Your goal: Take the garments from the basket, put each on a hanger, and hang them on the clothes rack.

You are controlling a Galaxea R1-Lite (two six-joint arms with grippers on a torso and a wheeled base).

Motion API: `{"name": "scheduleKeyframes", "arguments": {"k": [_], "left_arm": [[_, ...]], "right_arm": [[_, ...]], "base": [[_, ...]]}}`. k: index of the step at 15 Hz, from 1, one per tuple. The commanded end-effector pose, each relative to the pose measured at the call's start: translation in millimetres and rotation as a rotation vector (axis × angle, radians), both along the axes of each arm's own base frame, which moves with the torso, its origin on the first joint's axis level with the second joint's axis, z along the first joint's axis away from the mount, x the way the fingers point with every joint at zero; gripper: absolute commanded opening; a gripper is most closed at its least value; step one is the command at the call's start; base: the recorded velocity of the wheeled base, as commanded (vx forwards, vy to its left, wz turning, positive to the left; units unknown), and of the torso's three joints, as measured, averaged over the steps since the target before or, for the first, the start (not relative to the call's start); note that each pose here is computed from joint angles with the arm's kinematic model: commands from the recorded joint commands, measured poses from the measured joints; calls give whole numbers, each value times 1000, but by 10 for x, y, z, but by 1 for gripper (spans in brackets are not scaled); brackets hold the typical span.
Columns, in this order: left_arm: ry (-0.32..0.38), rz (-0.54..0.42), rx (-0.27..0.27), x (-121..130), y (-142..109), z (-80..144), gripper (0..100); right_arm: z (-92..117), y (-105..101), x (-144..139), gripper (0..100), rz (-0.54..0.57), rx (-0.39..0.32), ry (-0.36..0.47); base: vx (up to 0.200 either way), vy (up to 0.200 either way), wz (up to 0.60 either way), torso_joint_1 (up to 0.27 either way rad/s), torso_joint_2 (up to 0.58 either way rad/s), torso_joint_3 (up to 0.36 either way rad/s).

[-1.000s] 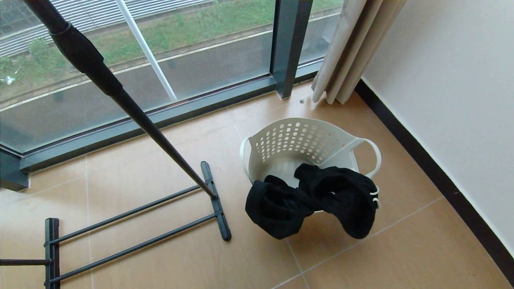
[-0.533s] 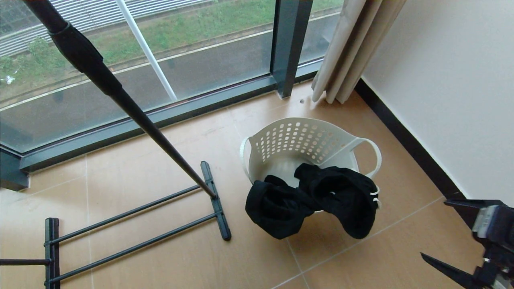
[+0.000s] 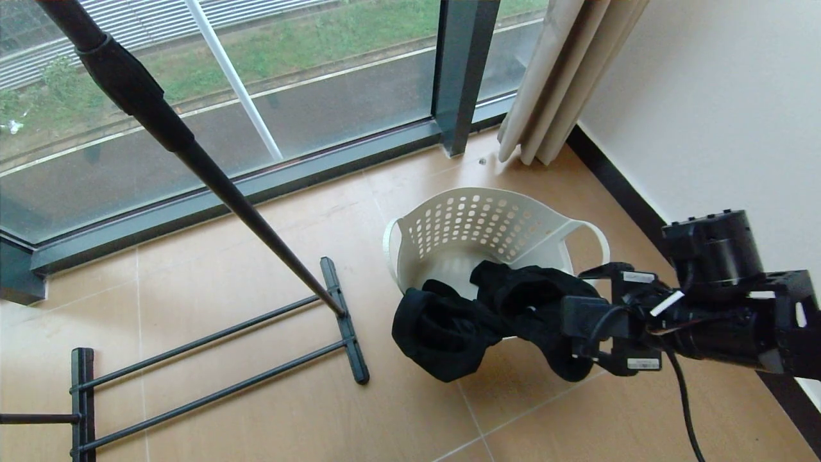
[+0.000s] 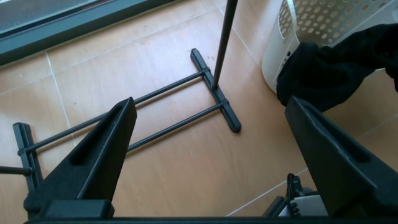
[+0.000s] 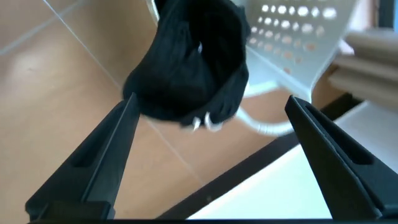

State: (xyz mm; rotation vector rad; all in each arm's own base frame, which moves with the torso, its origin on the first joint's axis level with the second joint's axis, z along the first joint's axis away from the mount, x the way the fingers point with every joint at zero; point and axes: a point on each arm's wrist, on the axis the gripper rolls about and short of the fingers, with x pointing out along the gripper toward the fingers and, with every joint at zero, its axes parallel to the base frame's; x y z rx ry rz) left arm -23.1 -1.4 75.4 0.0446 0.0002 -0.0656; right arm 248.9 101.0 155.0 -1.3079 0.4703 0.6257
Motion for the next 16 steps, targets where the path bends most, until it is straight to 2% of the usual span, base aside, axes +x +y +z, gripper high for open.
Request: {"name": "scheduleKeyframes", "arguments": {"k": [1, 5, 10, 12, 16], "left_arm": [[2, 1, -3, 1, 0, 0, 100], [2, 1, -8, 1, 0, 0, 100], [2, 0, -9, 1, 0, 0, 100], [2, 0, -9, 1, 0, 0, 100], [2, 0, -9, 1, 0, 0, 100]], "right_arm": [[-248, 247, 411, 100, 36, -61, 50], [-423, 445, 841, 100, 14, -142, 29], [-553, 527, 1059, 100, -17, -215, 14], [-633, 586, 1215, 100, -35, -226, 4], [-697, 576, 1349, 100, -68, -250, -6]], "base": [[0, 0, 0, 0, 0, 0], [0, 0, 0, 0, 0, 0], [0, 0, 0, 0, 0, 0], [0, 0, 0, 0, 0, 0], [0, 0, 0, 0, 0, 0]]}}
